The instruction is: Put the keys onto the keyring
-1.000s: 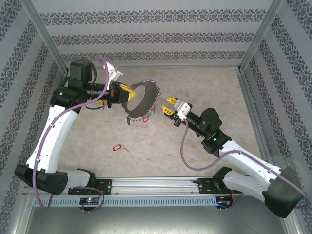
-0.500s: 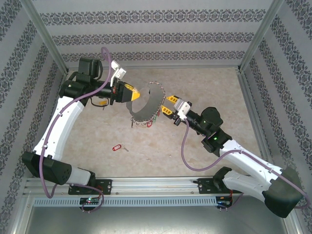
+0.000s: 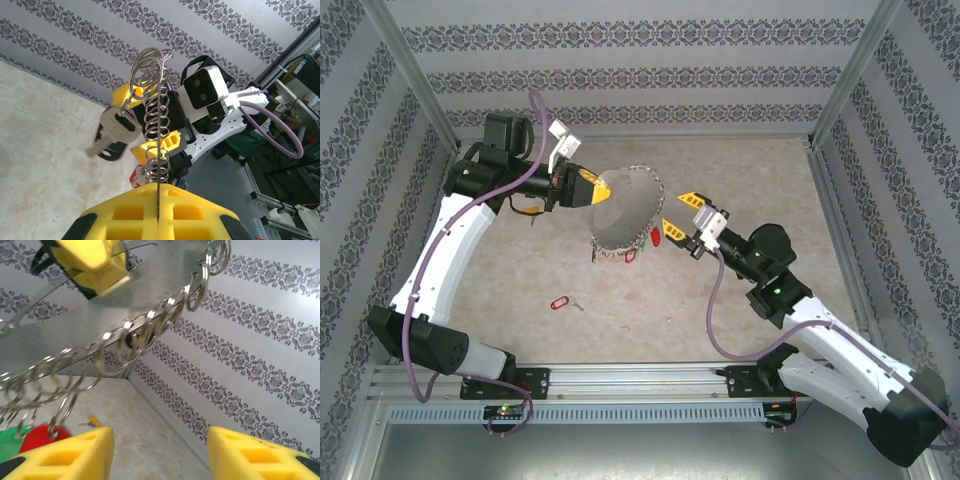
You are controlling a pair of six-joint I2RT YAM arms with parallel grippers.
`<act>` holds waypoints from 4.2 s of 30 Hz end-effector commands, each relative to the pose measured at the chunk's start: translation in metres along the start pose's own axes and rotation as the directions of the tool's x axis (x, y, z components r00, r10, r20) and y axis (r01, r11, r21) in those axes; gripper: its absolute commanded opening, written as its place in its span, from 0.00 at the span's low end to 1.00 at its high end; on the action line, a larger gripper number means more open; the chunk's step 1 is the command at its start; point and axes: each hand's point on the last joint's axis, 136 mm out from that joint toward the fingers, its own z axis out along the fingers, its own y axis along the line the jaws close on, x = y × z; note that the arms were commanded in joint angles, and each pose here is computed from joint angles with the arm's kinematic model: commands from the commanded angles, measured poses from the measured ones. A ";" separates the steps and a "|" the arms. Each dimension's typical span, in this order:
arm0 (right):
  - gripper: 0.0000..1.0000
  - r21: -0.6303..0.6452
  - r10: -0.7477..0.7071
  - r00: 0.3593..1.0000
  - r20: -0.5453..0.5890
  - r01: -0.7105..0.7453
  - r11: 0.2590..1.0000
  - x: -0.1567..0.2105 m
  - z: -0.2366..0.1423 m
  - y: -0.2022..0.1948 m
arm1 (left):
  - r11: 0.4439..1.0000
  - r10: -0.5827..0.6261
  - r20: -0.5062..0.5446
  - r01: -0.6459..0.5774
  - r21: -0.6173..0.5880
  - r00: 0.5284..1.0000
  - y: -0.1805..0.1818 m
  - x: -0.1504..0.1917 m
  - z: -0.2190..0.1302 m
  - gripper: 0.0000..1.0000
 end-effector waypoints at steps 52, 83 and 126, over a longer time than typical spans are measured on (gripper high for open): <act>0.30 -0.043 0.099 0.995 -0.019 -0.099 0.994 -0.005 0.011 0.022 | 0.991 0.109 0.017 -0.110 0.075 0.994 -0.034 -0.011 -0.004 0.00; 0.21 -0.161 0.090 0.992 0.094 -0.074 0.984 -0.040 0.004 0.051 | 0.993 0.108 0.004 -0.108 0.048 0.994 -0.028 -0.006 -0.003 0.00; 0.16 -0.073 0.129 0.988 0.082 -0.123 0.990 -0.033 0.003 0.045 | 0.992 0.125 -0.004 -0.125 0.009 0.992 -0.023 -0.005 -0.004 0.00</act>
